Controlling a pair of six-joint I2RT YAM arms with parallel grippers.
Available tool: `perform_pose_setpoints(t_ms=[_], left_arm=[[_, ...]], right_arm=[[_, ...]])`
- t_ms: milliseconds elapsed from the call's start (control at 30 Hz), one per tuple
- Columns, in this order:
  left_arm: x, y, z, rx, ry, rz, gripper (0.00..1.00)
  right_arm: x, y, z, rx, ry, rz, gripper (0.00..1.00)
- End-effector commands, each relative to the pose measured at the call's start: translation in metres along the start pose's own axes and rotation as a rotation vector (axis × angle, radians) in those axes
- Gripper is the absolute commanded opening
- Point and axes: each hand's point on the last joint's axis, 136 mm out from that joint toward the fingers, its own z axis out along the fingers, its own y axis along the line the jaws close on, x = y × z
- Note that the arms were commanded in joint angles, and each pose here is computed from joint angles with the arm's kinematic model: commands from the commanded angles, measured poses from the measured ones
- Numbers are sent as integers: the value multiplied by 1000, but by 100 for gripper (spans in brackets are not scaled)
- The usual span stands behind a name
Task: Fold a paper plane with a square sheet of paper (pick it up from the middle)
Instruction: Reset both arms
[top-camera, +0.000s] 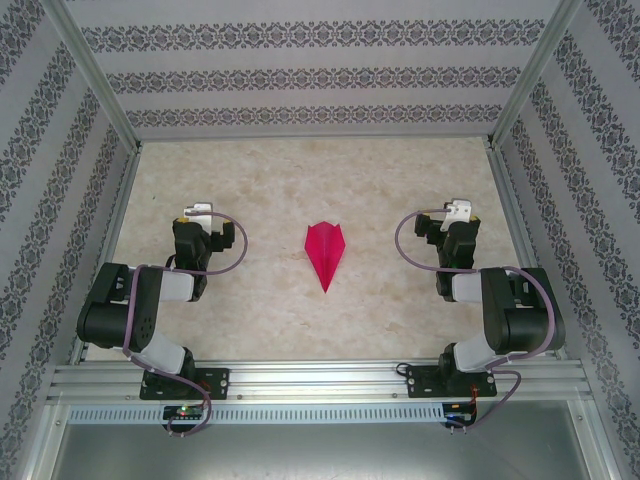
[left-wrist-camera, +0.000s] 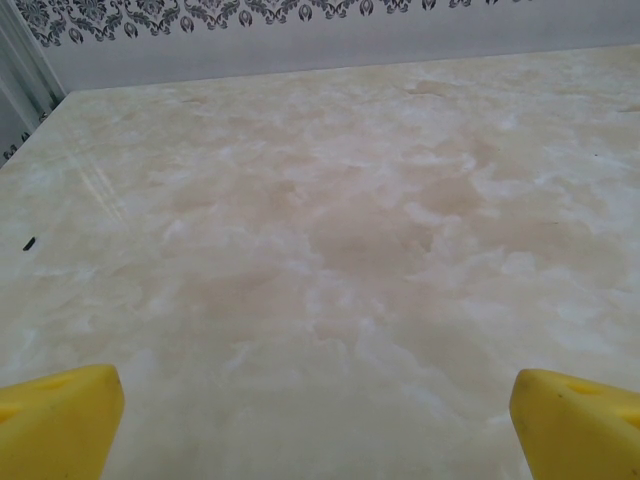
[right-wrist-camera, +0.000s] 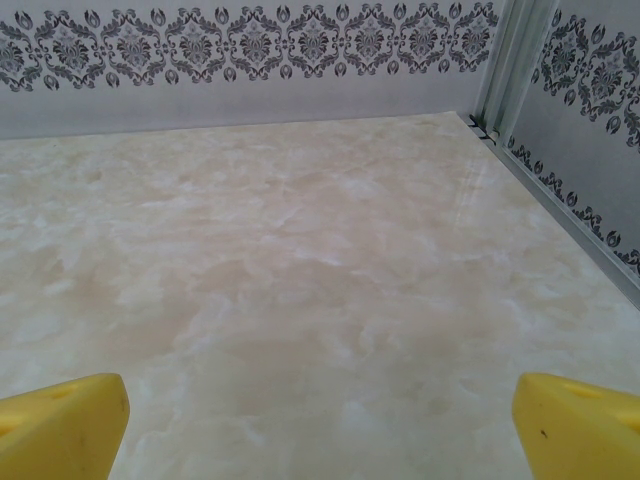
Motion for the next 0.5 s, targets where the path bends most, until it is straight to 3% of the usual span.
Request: perform_pose_setpoints(t_ms=[0, 467], left_arm=[[-11, 5, -1, -17, -50, -6, 100], [-10, 0, 1, 9, -42, 6, 100]], right_arm=[[-16, 2, 1, -9, -43, 15, 98], [-16, 2, 1, -8, -44, 15, 98]])
